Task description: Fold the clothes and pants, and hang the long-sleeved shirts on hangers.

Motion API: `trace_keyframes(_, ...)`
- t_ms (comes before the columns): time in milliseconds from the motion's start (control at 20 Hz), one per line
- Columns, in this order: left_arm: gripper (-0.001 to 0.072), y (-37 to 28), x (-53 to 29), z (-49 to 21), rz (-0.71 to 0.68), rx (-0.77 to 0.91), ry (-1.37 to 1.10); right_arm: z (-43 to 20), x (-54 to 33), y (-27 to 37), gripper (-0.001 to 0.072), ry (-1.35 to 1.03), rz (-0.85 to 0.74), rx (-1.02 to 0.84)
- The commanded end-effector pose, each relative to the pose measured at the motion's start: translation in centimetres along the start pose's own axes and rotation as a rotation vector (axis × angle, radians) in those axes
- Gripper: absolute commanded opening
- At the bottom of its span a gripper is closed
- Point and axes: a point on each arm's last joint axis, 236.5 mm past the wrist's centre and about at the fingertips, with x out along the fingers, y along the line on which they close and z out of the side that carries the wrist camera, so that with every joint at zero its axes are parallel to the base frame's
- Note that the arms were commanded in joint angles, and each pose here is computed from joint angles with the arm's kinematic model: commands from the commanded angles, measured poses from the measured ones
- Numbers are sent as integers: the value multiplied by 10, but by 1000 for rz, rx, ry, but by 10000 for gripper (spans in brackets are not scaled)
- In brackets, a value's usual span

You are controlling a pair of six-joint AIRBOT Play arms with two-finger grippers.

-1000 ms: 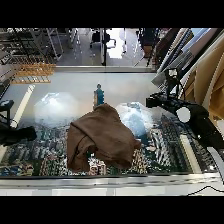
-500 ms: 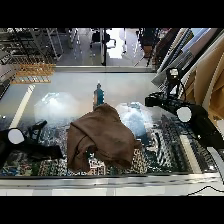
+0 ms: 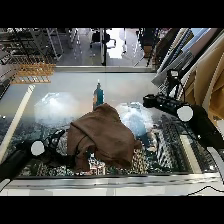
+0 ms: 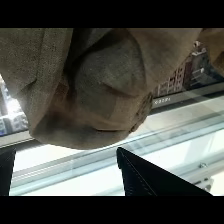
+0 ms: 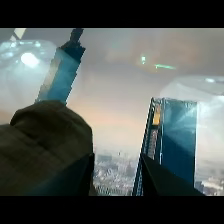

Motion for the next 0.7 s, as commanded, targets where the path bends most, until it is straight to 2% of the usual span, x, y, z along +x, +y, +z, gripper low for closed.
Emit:
trace_keyframes(0,699,25,8,3,106,-87,-36,-70,-10,10,364,298,36,57)
trace_keyframes(100,697,25,18,4,92,-134,-57,-125,-30,18,364,536,75,21)
trace_keyframes(150,671,20,23,7,62,-151,-76,-154,-44,27,364,659,121,-30)
trace_keyframes(200,569,15,25,13,32,-166,-108,-178,-56,38,364,757,176,-81)
trace_keyframes(250,428,10,25,24,2,-179,-154,-201,-67,51,372,839,229,-129)
trace_keyframes(300,348,7,22,36,-16,-184,-204,-220,-71,59,451,888,255,-163)
trace_keyframes(350,345,6,20,46,-24,-185,-247,-237,-73,67,505,924,272,-208)
trace_keyframes(500,347,6,20,47,-23,-184,-252,-274,-76,73,587,991,267,-351)
trace_keyframes(650,347,11,27,44,-6,-185,-227,-294,-75,80,583,1003,274,-415)
